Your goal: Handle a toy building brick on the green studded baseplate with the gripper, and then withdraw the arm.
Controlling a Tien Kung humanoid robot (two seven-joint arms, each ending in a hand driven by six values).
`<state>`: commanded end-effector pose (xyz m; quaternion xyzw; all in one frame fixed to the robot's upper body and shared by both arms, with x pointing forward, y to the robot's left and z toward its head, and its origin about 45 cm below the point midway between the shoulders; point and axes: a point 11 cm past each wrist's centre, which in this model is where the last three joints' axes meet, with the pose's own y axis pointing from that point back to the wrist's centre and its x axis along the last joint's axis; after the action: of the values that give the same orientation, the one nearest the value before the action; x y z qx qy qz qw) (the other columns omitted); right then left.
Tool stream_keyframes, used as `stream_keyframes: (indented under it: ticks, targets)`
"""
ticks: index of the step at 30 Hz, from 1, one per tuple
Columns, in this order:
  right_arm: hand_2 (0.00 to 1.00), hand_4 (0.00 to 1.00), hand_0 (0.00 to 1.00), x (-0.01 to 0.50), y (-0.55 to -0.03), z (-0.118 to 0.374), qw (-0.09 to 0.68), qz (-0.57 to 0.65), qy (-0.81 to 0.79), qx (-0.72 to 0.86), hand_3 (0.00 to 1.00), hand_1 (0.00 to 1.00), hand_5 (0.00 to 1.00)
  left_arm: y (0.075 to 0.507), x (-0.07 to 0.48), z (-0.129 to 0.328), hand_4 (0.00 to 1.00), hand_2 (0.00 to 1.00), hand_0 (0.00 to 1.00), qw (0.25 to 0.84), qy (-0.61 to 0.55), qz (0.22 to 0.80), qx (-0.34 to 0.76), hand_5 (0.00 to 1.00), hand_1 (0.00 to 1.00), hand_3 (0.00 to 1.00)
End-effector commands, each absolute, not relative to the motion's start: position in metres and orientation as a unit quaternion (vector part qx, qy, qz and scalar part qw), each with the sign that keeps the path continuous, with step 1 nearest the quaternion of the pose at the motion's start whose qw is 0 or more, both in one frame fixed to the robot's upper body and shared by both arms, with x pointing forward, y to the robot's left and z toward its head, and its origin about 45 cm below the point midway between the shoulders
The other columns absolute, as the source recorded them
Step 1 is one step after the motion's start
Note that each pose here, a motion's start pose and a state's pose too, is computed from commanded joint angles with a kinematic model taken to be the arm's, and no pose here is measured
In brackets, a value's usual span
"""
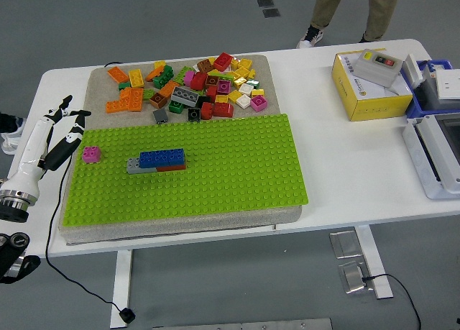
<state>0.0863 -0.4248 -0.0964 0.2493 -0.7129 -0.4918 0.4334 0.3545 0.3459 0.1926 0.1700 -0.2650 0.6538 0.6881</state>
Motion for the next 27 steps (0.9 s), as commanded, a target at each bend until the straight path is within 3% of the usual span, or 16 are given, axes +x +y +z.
stream_keyframes:
  ticks: [27]
  targets:
    - [0.675,0.597,0.614,0.088,-0.4338,-0.0939,0.424,-0.478,-0.727,0.25,0.635,0.559,0.998,0.347,0.3547,0.1896,0.537,0.99,0.979,0.686,-0.261,0.657,0.17,0.753,0.97,0.677]
